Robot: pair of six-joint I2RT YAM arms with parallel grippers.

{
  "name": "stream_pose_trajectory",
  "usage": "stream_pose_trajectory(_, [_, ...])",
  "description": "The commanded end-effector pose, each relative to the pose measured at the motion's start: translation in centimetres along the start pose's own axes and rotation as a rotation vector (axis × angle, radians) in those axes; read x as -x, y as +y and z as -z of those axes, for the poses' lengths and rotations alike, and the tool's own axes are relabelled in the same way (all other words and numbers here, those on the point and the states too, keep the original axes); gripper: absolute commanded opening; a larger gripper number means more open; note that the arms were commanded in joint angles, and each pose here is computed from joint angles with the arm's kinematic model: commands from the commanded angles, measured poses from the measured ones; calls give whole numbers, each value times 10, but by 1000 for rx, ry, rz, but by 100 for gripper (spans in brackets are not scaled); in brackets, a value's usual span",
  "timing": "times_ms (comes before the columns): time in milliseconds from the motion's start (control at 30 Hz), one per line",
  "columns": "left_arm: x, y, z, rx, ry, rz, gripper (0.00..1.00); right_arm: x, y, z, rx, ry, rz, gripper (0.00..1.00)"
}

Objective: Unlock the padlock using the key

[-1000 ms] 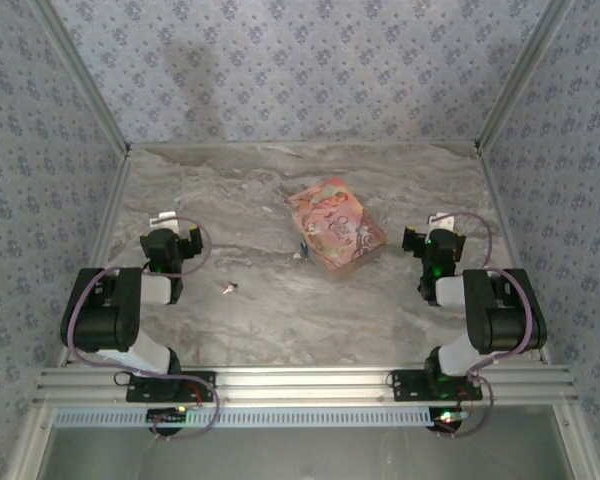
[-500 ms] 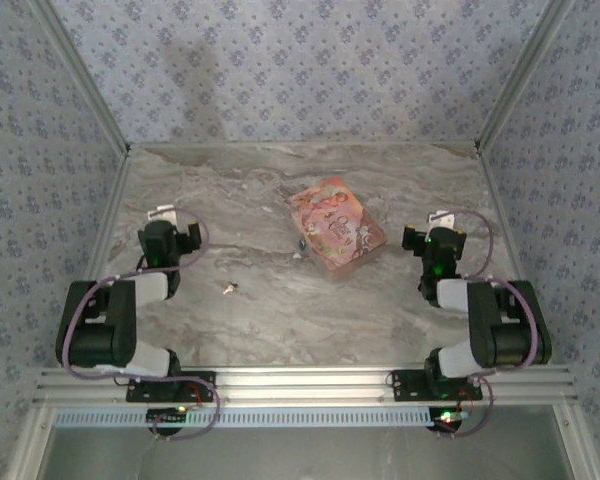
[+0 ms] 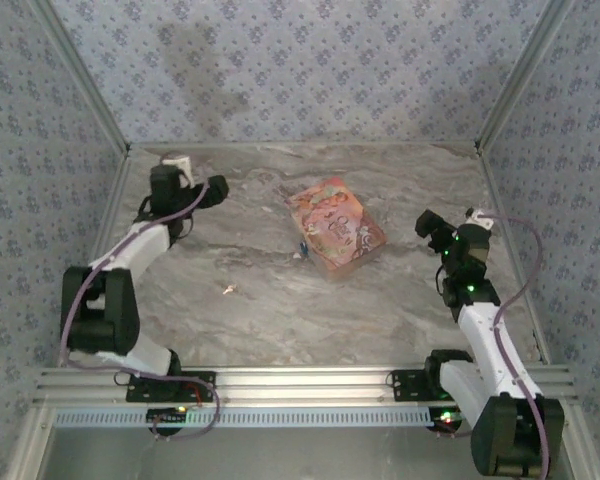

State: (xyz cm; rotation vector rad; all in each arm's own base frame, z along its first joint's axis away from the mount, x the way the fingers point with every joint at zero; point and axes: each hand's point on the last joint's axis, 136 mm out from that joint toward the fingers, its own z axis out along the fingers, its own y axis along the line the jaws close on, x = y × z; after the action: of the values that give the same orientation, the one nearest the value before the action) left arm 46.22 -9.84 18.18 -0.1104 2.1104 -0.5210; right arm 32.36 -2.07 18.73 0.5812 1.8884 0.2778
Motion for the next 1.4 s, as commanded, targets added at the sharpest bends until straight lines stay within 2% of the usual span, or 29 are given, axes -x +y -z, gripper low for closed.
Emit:
stream_pose_trajectory(0, [-14, -52, -22, -126, 144, -13, 88, -35, 18, 9, 98, 198, -108, 94])
stream_pose_trajectory(167, [-33, -101, -66, -196, 243, -64, 88, -65, 34, 16, 163, 301, -153, 93])
stream_pose_trajectory(400, [-53, -145, -118, -272, 372, -103, 89, -102, 49, 25, 215, 414, -154, 92])
stream_pose_trajectory(567, [-73, -169, -134, -328, 463, -137, 87, -119, 51, 25, 221, 450, -168, 92])
stream_pose_trajectory(767, [-90, -181, -125, -383, 506, -148, 85, -133, 53, 19, 221, 506, -173, 92])
stream_pose_trajectory(1033, [-112, -195, -96, -444, 526, -173, 82, -132, 65, 8, 242, 533, -176, 90])
stream_pose_trajectory(1367, [-130, -214, -53, -500, 472, -144, 80, -137, 72, 0, 252, 572, -174, 88])
